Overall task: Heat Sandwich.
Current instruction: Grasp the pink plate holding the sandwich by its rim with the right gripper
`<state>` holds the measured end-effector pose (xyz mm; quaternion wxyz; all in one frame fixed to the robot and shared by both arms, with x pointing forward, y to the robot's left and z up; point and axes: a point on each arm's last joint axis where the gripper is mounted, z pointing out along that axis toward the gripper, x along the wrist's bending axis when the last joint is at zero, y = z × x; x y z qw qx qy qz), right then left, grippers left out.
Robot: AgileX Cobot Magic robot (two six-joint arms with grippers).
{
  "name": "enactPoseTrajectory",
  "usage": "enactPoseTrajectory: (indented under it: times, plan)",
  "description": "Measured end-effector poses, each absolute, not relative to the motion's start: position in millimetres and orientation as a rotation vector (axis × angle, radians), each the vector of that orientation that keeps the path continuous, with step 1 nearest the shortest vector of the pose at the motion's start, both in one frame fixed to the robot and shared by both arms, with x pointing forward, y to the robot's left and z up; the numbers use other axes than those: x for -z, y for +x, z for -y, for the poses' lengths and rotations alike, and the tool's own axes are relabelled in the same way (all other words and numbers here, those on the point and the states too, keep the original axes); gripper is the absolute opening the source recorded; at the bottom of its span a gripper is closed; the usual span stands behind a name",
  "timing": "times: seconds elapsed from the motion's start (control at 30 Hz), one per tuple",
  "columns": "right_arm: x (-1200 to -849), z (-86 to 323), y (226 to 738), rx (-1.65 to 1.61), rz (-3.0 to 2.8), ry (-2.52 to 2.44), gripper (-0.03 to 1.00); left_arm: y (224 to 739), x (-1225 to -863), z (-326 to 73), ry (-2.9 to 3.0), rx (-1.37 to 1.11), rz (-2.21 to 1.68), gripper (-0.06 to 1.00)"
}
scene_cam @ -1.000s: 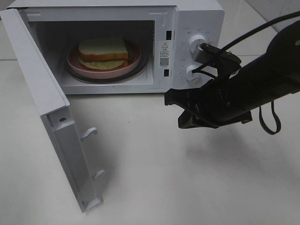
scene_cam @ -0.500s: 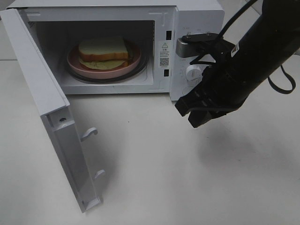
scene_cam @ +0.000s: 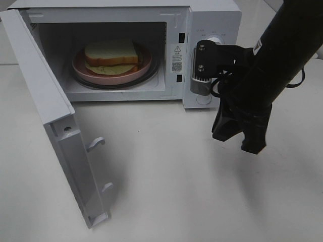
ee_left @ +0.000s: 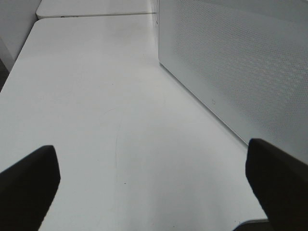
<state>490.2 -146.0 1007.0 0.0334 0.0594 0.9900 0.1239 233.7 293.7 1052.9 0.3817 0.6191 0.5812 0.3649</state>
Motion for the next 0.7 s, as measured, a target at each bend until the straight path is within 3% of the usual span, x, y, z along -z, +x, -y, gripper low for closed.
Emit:
enactPoseTrajectory:
  times: [0.23, 0.5, 0.67, 0.7]
  plan:
    - [-1005, 155, 494, -0.189, -2.979, -0.299, 0.09, 234, -1053, -294, 1.58, -0.931, -1.483, 0.99]
    - [-1005, 164, 499, -0.025, -2.923, -0.43, 0.14, 234, -1053, -294, 1.58, -0.931, -1.483, 0.99]
    - [-1005, 164, 501, -0.023, -2.906, -0.434, 0.27, 234, -1053, -294, 1.58, -0.931, -1.483, 0.99]
    - [-1006, 163, 502, -0.028, -2.891, -0.431, 0.35, 234, -1053, -294, 1.58, -0.931, -1.483, 0.99]
